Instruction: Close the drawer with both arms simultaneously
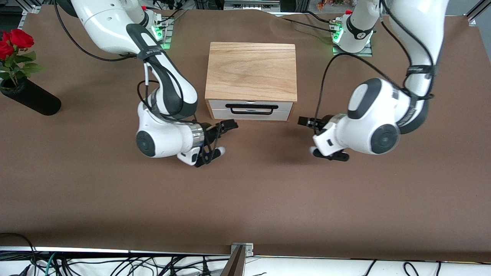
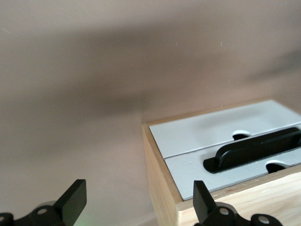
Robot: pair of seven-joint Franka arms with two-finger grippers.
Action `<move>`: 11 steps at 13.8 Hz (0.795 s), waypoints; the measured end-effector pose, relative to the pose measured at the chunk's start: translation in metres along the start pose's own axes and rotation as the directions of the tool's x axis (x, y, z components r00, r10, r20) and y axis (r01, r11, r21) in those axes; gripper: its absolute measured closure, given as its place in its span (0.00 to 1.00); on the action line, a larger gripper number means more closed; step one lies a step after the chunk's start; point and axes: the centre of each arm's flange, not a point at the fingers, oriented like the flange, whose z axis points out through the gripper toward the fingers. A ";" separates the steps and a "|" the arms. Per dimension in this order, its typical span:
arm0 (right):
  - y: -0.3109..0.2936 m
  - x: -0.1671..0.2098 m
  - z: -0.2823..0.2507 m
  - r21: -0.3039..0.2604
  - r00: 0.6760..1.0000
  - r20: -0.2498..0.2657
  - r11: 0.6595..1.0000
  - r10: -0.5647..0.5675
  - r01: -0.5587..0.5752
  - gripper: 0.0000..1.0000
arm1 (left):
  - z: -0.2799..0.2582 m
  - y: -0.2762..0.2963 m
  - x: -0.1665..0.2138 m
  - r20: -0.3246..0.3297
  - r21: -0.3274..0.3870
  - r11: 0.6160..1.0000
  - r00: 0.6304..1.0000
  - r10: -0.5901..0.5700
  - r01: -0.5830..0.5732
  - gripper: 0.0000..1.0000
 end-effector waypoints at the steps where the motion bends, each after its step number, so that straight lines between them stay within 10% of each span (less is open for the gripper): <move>1: 0.003 0.005 -0.022 -0.064 0.999 -0.034 0.998 -0.028 0.026 0.00 | -0.019 -0.011 0.001 -0.039 0.009 1.000 0.999 -0.007 0.007 0.00; 4: 0.011 0.013 -0.067 -0.264 0.991 -0.081 0.961 -0.104 0.079 0.00 | -0.069 -0.023 -0.003 -0.149 0.083 0.996 0.989 0.000 0.013 0.00; 11: 0.124 0.001 -0.175 -0.476 0.983 -0.184 0.877 -0.021 -0.071 0.00 | -0.181 -0.023 -0.065 -0.377 0.271 0.960 0.925 0.040 0.069 0.00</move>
